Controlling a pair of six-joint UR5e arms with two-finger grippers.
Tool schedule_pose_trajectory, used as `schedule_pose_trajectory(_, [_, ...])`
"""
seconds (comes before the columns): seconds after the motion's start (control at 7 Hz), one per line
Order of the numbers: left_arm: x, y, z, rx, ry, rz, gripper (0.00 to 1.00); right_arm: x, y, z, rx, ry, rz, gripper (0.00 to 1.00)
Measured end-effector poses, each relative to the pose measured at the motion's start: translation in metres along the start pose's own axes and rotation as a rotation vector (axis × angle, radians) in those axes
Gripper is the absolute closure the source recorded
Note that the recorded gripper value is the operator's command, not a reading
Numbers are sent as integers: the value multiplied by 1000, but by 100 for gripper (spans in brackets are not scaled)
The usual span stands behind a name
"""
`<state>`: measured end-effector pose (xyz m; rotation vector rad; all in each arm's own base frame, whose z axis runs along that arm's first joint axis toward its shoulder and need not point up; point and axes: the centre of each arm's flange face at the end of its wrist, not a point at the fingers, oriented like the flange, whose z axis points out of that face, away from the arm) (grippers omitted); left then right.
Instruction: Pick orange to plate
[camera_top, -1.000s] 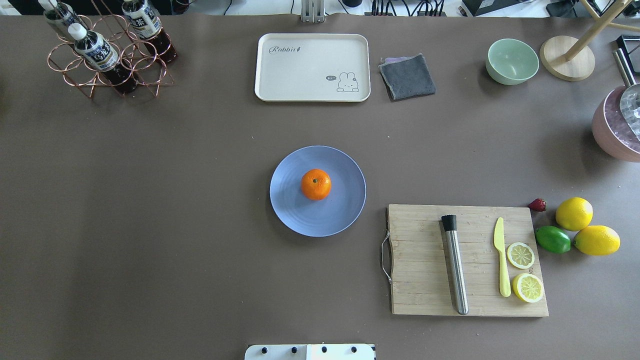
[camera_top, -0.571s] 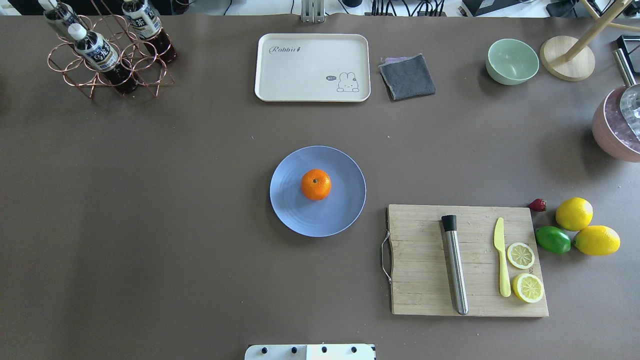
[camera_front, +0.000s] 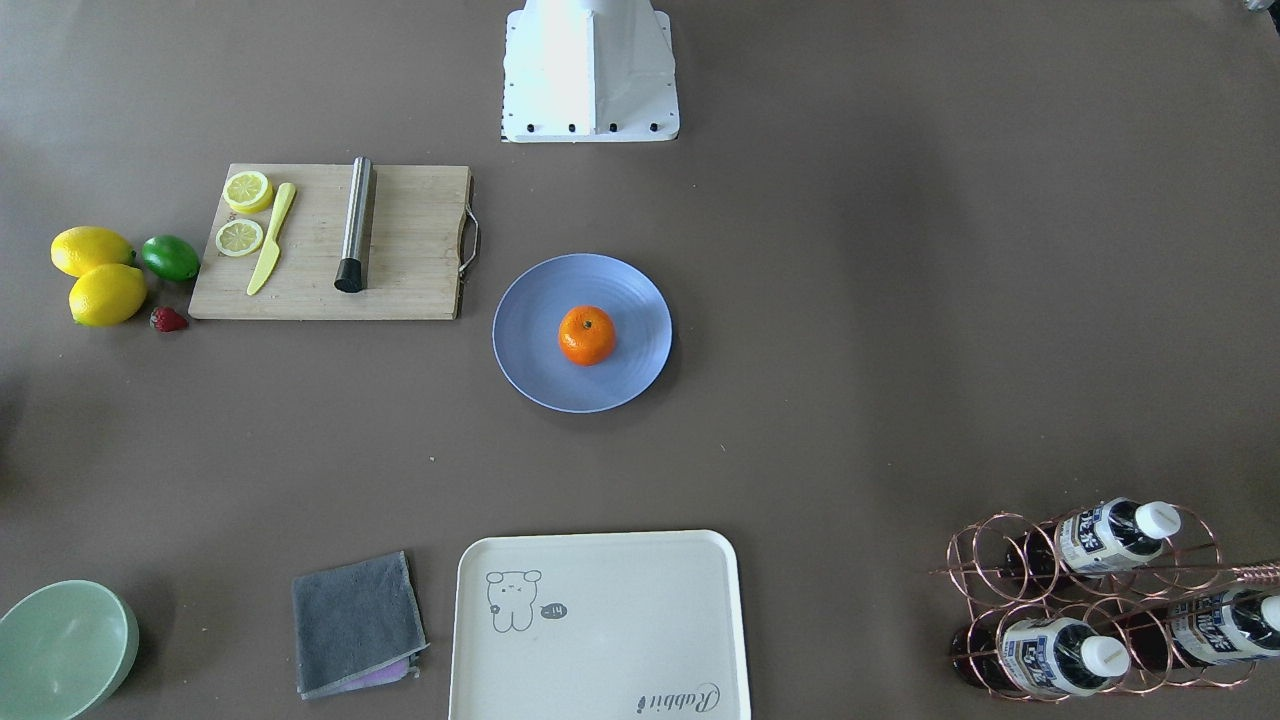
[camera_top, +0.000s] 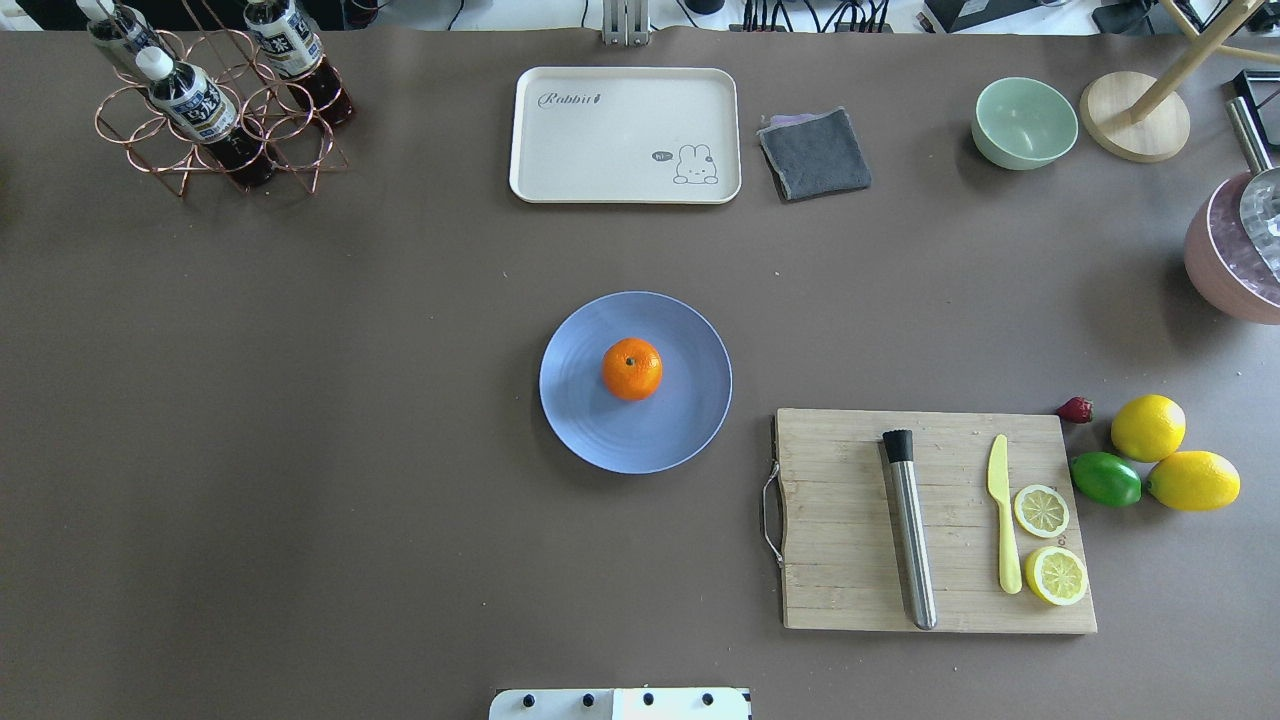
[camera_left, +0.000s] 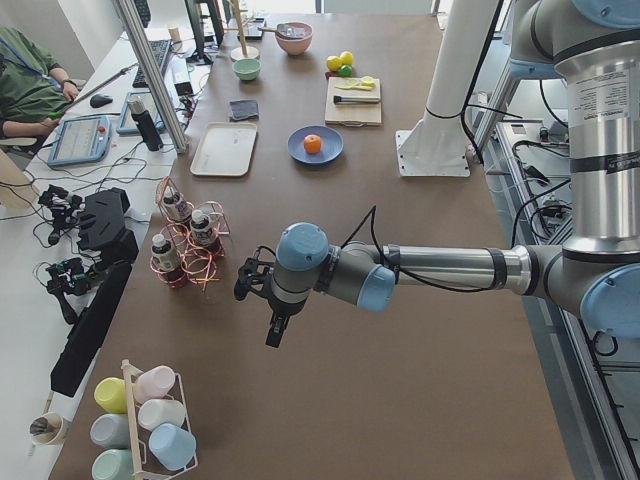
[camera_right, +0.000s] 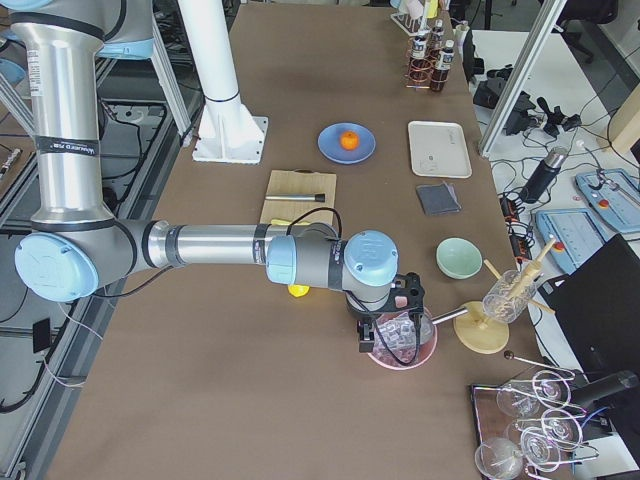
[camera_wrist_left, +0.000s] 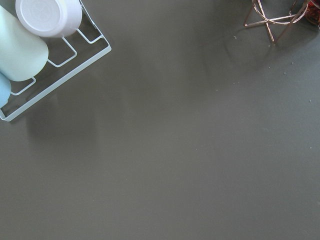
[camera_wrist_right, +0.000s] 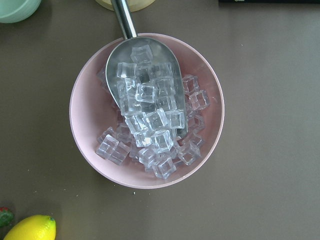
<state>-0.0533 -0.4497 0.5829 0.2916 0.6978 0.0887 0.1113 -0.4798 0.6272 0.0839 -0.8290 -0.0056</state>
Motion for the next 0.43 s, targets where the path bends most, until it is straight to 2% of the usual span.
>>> schedule_pose_trajectory(0.43, [6, 2, -8, -9, -15, -5, 2, 1, -2, -1, 2, 24, 2, 0])
